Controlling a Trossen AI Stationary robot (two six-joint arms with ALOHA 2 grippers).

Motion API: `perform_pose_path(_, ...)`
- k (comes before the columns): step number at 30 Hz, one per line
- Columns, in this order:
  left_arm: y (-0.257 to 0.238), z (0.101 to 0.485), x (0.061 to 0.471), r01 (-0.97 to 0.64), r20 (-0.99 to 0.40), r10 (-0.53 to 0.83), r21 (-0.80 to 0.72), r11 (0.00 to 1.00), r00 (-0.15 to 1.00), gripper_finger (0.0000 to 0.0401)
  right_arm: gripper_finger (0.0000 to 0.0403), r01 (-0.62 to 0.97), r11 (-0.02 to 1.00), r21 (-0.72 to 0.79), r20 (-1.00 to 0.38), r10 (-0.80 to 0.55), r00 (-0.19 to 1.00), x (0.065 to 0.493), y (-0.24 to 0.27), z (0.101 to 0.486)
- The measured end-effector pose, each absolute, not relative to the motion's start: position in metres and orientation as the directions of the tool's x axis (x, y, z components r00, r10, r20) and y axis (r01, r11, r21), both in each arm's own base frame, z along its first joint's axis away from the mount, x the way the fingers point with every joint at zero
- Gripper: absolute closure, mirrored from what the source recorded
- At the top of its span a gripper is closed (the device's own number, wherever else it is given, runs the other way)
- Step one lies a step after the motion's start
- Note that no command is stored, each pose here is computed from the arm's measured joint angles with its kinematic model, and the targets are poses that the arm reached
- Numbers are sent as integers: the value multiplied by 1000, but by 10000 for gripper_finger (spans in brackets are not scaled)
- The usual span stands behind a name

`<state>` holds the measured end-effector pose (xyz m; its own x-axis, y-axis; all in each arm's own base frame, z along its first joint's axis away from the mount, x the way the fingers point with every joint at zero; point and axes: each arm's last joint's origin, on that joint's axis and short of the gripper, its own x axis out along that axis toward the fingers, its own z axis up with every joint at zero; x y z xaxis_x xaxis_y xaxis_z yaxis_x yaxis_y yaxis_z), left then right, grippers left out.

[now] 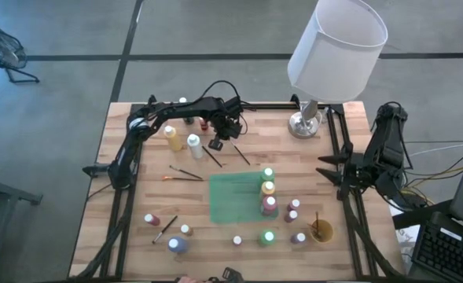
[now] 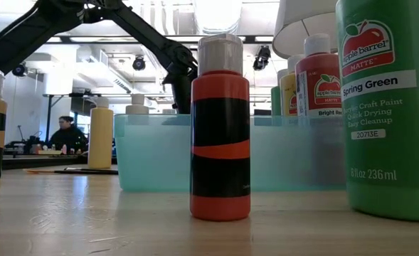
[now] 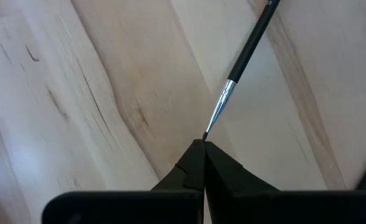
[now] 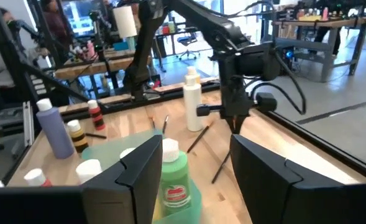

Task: Pick & Place Paint Supplies
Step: Put the silver paintbrush into the yellow cup

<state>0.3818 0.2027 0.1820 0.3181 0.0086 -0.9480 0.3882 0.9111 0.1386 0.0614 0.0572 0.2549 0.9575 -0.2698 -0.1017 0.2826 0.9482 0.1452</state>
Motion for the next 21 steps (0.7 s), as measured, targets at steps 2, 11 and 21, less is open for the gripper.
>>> perform_pose_path(2, 203, 182, 382, 388, -948, 9, 139, 911, 318, 401, 226, 275, 953, 125, -105, -263, 959, 65, 63, 256)
perform_pose_path(11, 203, 182, 382, 386, -948, 9, 138, 912, 318, 401, 231, 199, 980, 22, -103, -196, 975, 96, 82, 271)
perform_pose_path(21, 202, 182, 382, 386, -948, 9, 138, 912, 319, 401, 207, 160, 986, 47, -160, -150, 976, 132, 56, 279)
